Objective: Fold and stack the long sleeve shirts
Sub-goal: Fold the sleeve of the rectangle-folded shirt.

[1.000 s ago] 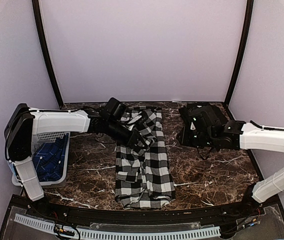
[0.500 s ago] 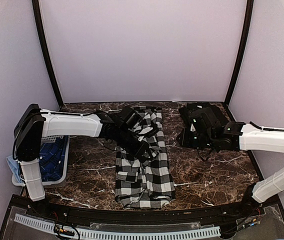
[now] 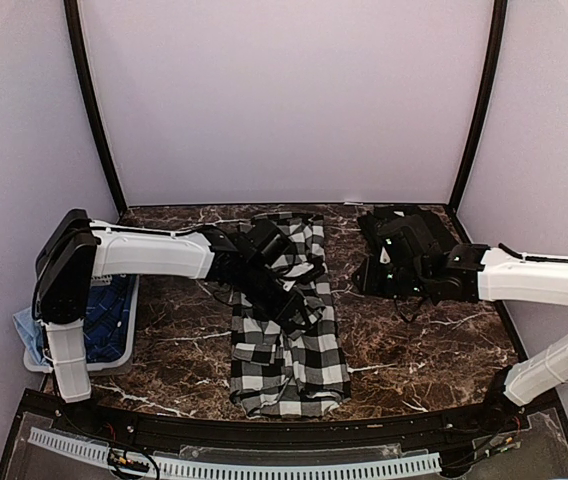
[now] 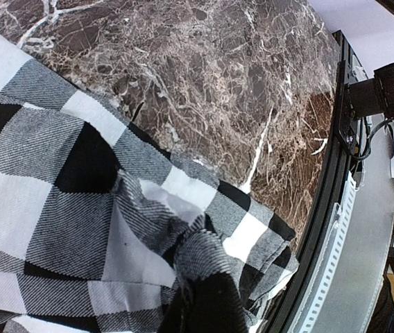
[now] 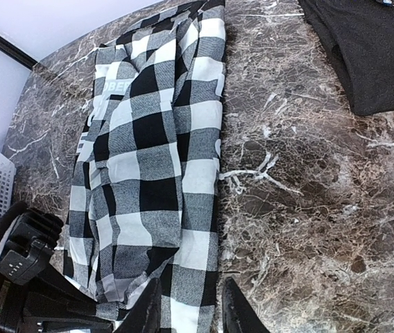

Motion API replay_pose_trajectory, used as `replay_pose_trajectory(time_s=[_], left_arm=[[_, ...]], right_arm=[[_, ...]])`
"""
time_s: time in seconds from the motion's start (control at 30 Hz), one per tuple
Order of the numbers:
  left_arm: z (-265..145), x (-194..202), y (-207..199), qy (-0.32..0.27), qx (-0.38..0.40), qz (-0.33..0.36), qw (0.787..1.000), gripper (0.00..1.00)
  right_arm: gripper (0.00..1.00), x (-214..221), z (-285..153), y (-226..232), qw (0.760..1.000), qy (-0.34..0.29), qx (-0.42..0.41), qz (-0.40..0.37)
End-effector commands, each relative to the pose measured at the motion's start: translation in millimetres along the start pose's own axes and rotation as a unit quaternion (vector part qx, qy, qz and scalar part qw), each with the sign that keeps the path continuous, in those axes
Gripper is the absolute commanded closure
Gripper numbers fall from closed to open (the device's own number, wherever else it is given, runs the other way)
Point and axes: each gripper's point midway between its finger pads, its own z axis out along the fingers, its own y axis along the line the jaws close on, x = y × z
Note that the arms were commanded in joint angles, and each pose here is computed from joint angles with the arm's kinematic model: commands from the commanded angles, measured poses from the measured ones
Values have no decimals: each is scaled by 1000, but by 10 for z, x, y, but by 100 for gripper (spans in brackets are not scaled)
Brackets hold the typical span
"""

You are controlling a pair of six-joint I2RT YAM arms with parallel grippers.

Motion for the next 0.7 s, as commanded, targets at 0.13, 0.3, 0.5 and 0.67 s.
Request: replay_pose_trajectory(time_s=[0.13, 0.3, 0.5, 0.67], left_arm=[[27, -53, -155, 0, 22, 5, 1000, 93], [64, -49, -173, 0, 24, 4, 1000, 93], [133, -44, -183, 3, 32, -3, 999, 92], [168, -66, -200, 1, 39, -2, 999, 85]], right_arm=[[73, -18, 41, 17, 1000, -6, -8, 8], [73, 19, 70, 5, 1000, -2, -8, 8], [73, 44, 102, 10, 1000, 3, -9, 8], [73, 62, 120, 13, 1000, 7, -9, 7]])
